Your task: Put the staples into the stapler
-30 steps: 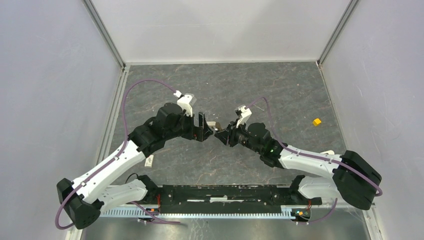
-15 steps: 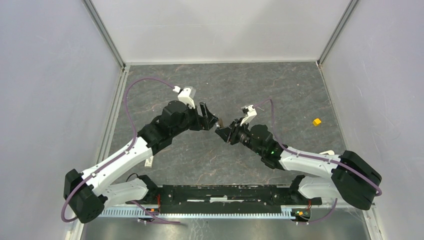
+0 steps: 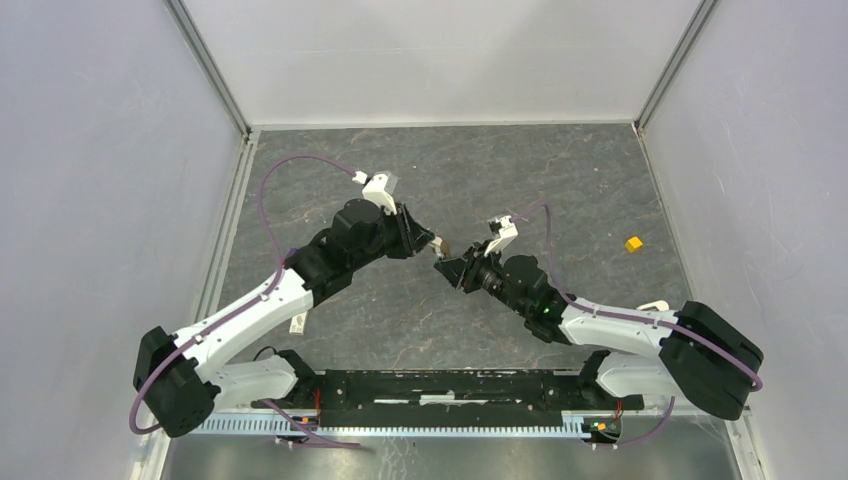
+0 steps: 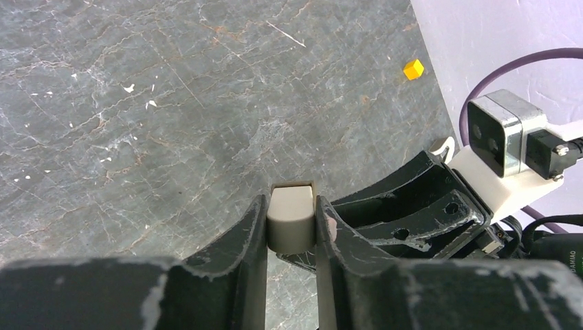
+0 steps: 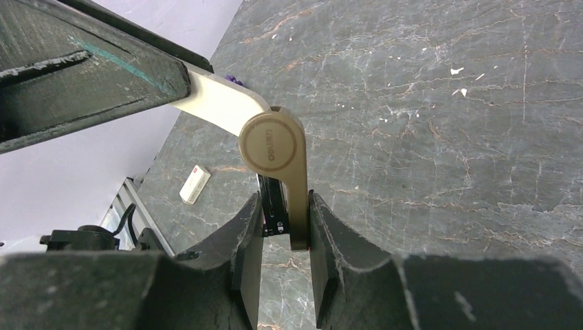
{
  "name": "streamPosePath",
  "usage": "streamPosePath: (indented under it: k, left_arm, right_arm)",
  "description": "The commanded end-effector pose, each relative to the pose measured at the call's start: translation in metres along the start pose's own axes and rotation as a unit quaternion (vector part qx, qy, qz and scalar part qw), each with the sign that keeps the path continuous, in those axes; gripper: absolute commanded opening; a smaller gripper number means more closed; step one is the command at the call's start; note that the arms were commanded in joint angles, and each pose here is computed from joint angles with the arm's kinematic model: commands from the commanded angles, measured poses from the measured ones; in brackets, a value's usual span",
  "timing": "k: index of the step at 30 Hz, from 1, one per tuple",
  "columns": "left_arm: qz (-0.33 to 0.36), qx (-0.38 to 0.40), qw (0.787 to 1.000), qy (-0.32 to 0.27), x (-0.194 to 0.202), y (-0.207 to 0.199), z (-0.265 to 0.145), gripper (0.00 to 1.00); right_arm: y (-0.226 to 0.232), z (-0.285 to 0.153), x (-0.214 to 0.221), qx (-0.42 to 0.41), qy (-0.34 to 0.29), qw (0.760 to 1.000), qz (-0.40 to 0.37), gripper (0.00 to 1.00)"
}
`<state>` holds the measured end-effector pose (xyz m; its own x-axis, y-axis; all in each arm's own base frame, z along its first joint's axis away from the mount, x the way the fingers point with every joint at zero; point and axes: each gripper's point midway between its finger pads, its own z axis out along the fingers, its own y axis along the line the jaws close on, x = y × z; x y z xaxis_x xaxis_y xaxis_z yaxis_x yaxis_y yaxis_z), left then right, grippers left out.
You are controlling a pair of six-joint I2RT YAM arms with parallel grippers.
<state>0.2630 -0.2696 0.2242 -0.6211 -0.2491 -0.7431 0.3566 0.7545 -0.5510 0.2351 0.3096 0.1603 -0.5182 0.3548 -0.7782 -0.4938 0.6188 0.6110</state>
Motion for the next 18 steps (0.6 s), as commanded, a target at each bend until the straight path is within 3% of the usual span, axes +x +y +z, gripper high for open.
streamPosePath:
  k: [1,4,7,17,18]
  left_arm:
    - [0.0,0.007,1.0,-0.022,-0.012,-0.005,0.004,0.14]
    - [0.007,-0.001,1.0,-0.018,-0.011,-0.002,0.005,0.02]
    - [0.025,-0.026,0.999,-0.022,-0.013,0.008,0.006,0.02]
    - [0.111,-0.163,0.98,-0.009,-0.026,0.066,0.027,0.02]
    - [0.117,-0.169,0.979,-0.008,-0.029,0.07,0.032,0.02]
  right_arm:
    - [0.006,-0.002,-0.015,-0.015,-0.039,0.999,0.0,0.14]
    - [0.002,-0.002,-0.01,-0.014,-0.035,0.999,-0.007,0.18]
    - [-0.001,-0.002,-0.005,-0.012,-0.025,0.999,-0.023,0.28]
    - [-0.035,-0.039,0.002,0.039,-0.015,0.996,-0.079,0.95]
    - [-0.037,-0.043,-0.002,0.047,-0.018,0.995,-0.087,0.98]
